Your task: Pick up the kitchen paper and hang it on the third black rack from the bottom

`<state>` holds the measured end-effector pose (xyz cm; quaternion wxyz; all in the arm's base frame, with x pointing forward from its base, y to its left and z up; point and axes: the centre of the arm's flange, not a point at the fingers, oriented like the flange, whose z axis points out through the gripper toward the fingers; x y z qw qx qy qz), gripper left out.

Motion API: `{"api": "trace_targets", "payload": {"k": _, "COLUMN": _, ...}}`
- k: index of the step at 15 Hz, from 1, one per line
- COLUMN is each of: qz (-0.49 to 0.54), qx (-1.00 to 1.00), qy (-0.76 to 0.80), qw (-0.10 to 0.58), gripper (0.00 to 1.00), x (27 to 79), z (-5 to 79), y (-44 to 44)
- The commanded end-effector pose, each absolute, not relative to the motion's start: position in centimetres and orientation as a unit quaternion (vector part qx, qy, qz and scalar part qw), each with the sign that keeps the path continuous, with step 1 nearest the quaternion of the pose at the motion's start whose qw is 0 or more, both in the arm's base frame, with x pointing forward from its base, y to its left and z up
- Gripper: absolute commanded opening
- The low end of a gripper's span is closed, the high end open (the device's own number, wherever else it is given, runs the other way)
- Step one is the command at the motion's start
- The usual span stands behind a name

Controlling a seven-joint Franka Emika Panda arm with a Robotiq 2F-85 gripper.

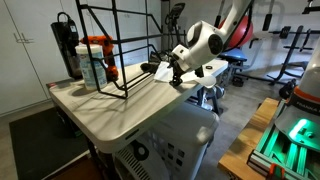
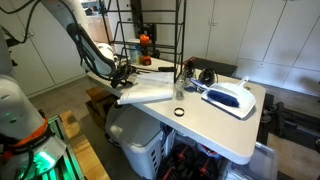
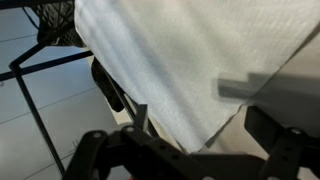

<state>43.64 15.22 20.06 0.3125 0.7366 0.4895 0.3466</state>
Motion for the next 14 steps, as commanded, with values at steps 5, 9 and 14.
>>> {"api": "trace_targets", "payload": {"k": 5, "qz": 0.386, "qx": 0.716, "qy": 0.462, "qw": 0.354, "gripper": 1.00, "x": 45.5, "z": 16.8, "y": 15.0}}
{"api": "trace_targets", "payload": {"k": 9, "qz": 0.383, "qx": 0.725, "qy": 0.451, "qw": 0.353, "gripper": 1.00, "x": 45.9, "z": 16.9, "y": 15.0}}
{"api": "trace_targets", "payload": {"k": 14, "qz": 0.348, "qx": 0.756, "qy": 0.453, "qw": 0.321, "gripper": 0.65, "x": 46.1, "z": 17.0, "y": 14.7}}
